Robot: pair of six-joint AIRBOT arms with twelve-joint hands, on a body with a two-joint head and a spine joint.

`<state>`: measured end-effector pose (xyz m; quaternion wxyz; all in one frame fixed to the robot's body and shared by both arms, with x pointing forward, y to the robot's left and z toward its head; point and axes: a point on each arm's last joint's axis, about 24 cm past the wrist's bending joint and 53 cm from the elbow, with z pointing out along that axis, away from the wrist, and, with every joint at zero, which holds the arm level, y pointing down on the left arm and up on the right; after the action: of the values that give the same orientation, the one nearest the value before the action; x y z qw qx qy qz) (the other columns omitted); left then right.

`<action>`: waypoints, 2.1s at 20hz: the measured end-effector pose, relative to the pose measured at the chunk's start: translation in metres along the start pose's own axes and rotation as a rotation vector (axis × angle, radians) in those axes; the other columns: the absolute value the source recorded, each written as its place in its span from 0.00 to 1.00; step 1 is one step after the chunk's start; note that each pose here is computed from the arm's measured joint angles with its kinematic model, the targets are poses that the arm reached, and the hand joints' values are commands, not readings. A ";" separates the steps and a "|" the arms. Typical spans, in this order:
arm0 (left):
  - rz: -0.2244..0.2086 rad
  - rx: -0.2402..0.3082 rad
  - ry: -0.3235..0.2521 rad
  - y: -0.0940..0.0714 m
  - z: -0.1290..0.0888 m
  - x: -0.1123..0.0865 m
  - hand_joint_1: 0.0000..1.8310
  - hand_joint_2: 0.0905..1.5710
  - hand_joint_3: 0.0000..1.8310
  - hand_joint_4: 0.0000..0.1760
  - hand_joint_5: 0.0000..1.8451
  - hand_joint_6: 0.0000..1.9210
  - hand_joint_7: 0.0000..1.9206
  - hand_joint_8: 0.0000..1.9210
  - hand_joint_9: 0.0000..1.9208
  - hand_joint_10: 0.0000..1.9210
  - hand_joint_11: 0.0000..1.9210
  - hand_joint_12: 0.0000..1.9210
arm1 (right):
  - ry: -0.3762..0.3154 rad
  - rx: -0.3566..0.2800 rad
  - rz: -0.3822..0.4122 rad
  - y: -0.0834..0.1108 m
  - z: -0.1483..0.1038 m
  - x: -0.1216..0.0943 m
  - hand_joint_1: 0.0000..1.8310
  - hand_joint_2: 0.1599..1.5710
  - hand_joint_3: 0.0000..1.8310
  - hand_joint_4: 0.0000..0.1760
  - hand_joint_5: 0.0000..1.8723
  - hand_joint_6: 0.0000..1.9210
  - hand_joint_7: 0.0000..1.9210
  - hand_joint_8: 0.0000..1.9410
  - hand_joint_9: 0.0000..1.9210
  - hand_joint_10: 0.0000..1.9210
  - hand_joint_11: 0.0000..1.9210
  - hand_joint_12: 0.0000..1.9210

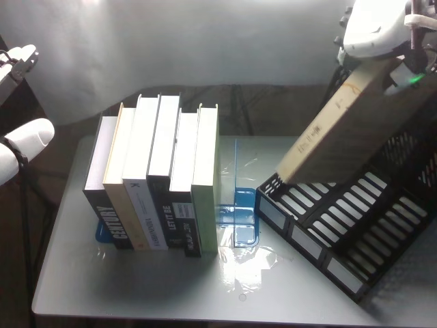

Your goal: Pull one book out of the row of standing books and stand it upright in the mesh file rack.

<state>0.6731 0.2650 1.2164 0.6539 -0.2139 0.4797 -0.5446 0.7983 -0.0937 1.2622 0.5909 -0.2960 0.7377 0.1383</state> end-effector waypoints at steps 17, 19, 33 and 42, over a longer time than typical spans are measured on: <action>-0.007 -0.001 -0.004 0.002 0.000 0.002 0.08 0.91 0.00 0.09 0.00 0.00 0.00 0.00 0.00 0.00 0.00 0.00 | 0.060 0.013 -0.062 -0.002 0.006 0.024 0.39 0.60 0.00 0.00 0.02 0.00 0.02 0.00 0.06 0.07 0.00 0.68; -0.007 0.000 -0.003 0.002 0.000 0.003 0.08 0.91 0.00 0.10 0.00 0.00 0.00 0.00 0.00 0.00 0.00 0.00 | 0.054 0.011 -0.065 0.000 0.006 0.022 0.26 0.61 0.00 0.12 0.00 0.00 0.00 0.00 0.05 0.06 0.00 0.65; -0.008 -0.001 -0.004 0.002 -0.001 0.003 0.10 0.91 0.00 0.11 0.00 0.00 0.00 0.00 0.00 0.00 0.00 0.00 | -0.055 0.015 0.003 -0.004 -0.033 -0.010 0.41 0.70 0.00 0.00 0.00 0.00 0.00 0.00 0.00 0.00 0.00 0.13; -0.016 -0.005 -0.002 0.002 -0.002 0.005 0.10 0.90 0.00 0.03 0.00 0.00 0.00 0.00 0.00 0.00 0.00 0.00 | -0.318 -0.151 0.514 -0.007 -0.074 -0.053 0.27 0.74 0.00 0.25 0.00 0.00 0.00 0.00 0.00 0.00 0.00 0.00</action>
<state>0.6720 0.2612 1.2121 0.6494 -0.2199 0.4788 -0.5483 0.7506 -0.1260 1.3336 0.6208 -0.1175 0.6743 0.3822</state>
